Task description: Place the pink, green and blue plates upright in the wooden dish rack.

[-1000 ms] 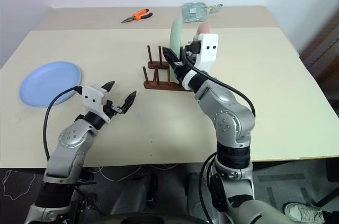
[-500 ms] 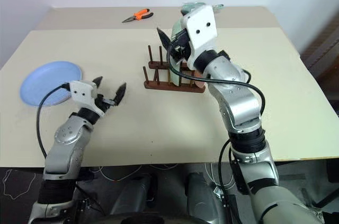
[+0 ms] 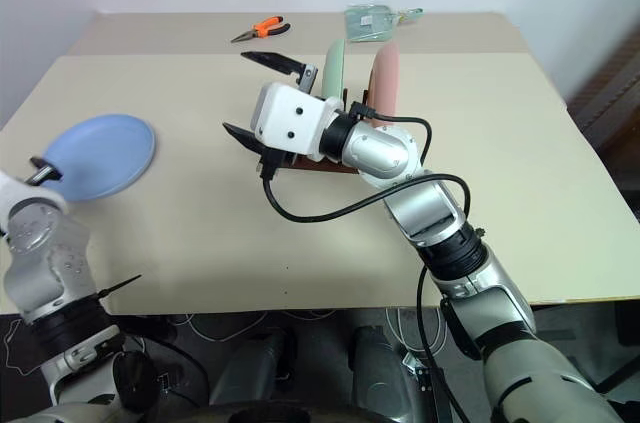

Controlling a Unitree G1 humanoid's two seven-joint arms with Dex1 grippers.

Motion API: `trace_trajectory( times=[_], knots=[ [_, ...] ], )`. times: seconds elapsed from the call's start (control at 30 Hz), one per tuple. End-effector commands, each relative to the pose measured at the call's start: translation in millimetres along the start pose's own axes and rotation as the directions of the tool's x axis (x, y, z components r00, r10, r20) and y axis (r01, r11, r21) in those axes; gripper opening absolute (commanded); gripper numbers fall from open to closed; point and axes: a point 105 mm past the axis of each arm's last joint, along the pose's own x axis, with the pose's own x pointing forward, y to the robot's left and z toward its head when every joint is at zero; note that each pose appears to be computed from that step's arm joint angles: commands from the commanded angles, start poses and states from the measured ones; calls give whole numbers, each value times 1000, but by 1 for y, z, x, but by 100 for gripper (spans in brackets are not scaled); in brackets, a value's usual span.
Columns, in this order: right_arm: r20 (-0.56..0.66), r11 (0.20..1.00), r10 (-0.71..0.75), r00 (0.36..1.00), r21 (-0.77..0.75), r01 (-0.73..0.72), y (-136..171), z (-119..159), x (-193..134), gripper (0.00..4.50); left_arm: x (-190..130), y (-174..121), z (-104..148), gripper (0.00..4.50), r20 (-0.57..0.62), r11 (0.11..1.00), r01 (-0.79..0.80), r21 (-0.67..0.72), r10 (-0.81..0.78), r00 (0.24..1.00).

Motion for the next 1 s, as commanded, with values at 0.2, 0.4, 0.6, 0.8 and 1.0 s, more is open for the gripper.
trace_trajectory(
  times=[0.2, 0.4, 0.6, 0.8, 1.0],
  knots=[
    [47, 1000, 6, 999, -16, -5, 7, 8, -1, 450, -9, -31, -33, 311, -291, 924, 154, -351, -264, 920],
    [15, 1000, 5, 1000, 7, -5, 9, 1, -6, 450, -5, -41, -35, 5, -324, 900, 166, -404, -311, 894],
    [0, 999, -6, 1000, -32, 6, 8, 0, -7, 450, -35, -105, 8, 5, -124, 809, 531, -253, -572, 811],
    [-11, 978, 63, 998, -197, -64, 17, -2, 3, 450, -114, -184, 58, 5, 27, 518, 840, -160, -849, 528],
    [-96, 941, 77, 992, -321, -104, 7, -22, 28, 450, -139, -206, 80, 5, 52, 443, 882, -164, -888, 456]
  ],
)
